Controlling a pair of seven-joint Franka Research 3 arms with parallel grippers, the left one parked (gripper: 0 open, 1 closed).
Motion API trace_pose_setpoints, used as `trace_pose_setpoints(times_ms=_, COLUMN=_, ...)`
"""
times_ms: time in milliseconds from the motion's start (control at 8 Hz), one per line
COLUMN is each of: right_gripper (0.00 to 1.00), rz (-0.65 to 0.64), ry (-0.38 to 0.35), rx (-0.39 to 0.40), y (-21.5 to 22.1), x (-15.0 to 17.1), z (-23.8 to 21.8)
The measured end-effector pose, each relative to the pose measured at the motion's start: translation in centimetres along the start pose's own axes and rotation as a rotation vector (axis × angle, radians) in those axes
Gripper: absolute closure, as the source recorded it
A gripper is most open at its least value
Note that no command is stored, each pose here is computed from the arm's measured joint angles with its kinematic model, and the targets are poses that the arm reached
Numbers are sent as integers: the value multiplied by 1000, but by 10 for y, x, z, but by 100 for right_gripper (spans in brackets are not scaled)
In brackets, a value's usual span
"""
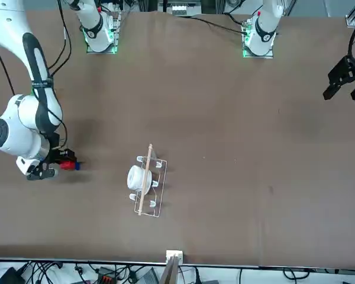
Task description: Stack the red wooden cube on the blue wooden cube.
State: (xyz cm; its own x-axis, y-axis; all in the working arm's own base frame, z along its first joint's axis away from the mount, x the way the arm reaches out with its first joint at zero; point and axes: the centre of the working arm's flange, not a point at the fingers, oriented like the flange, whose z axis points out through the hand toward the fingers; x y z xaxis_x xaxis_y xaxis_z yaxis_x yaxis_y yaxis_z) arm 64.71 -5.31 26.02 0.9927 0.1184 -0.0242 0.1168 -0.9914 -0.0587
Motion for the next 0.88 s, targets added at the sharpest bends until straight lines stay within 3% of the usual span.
trace_pose_setpoints(times_ms=875, right_gripper=30, rz=2, ry=4, rx=-1, y=1, x=1, z=4)
